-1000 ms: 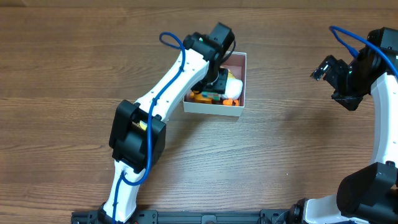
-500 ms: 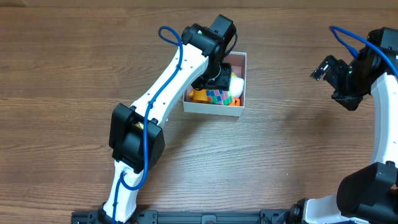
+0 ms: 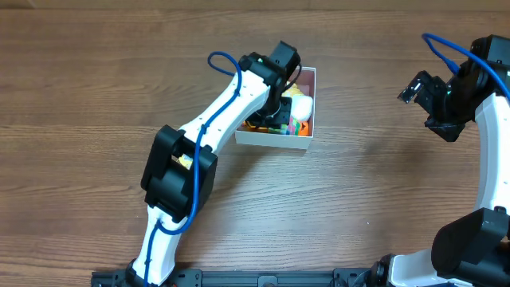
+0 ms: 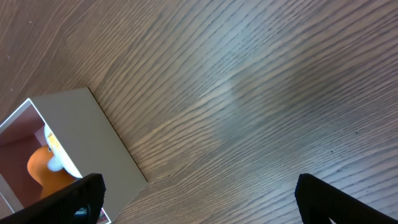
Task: Pack container
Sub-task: 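Carry the Rubik's cube into the box and release it, then move the left gripper to the green round object and grasp it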
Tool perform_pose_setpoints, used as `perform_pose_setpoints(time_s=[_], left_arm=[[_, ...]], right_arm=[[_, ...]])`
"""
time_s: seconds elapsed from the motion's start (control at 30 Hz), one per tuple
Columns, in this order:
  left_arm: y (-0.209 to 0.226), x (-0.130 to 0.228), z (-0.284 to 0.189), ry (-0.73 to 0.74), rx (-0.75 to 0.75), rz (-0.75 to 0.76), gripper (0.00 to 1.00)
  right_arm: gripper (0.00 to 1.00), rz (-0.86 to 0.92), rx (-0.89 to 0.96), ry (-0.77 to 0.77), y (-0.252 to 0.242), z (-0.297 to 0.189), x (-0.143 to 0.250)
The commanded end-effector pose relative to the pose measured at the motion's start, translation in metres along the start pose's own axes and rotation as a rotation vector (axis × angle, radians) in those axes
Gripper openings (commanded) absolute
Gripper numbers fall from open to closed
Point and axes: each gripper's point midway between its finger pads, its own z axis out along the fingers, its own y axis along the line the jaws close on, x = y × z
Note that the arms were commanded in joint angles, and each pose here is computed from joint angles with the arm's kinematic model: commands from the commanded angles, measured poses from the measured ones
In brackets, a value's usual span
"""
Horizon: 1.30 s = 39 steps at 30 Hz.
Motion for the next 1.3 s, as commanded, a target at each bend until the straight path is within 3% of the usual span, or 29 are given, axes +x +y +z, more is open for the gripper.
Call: perform_pose_setpoints(time_s=[0.0, 0.13, 0.23, 0.27, 0.3, 0.47, 0.73, 0.97, 1.1, 1.27], left_arm=[[-0.001, 0.003, -0.001, -0.005, -0.003, 0.008, 0.17], [-0.004, -0.001, -0.021, -0.012, 0.001, 0.009, 0.16], [-0.007, -0.008, -0.065, -0.042, -0.003, 0.013, 0.34], [-0.006, -0.01, -0.097, -0.074, -0.021, 0.013, 0.47], [-0.004, -0.011, -0.112, -0.096, -0.036, 0.013, 0.53], [0.012, -0.009, -0.176, -0.198, -0.123, 0.041, 0.76], [0.001, 0.009, -0.227, -0.283, -0.018, 0.116, 0.76], [0.025, 0.027, -0.293, -0.468, -0.073, 0.103, 0.73], [0.053, 0.057, -0.317, -0.518, -0.145, 0.085, 0.79], [0.089, 0.082, -0.294, -0.44, -0.296, 0.05, 0.9]], right_arm=[[1.0, 0.001, -0.005, -0.008, 0.002, -0.001, -0.002], [1.0, 0.001, -0.005, -0.008, 0.002, -0.001, -0.002], [1.0, 0.001, -0.005, -0.008, 0.002, -0.001, -0.002], [1.0, 0.001, -0.005, -0.008, 0.002, -0.001, -0.002], [1.0, 0.001, -0.005, -0.008, 0.002, -0.001, -0.002], [1.0, 0.001, -0.005, -0.008, 0.002, -0.001, -0.002], [1.0, 0.001, -0.005, -0.008, 0.002, -0.001, -0.002], [1.0, 0.001, -0.005, -0.008, 0.002, -0.001, -0.002], [1.0, 0.001, -0.005, -0.008, 0.002, -0.001, -0.002], [1.0, 0.001, -0.005, -0.008, 0.002, -0.001, -0.002]])
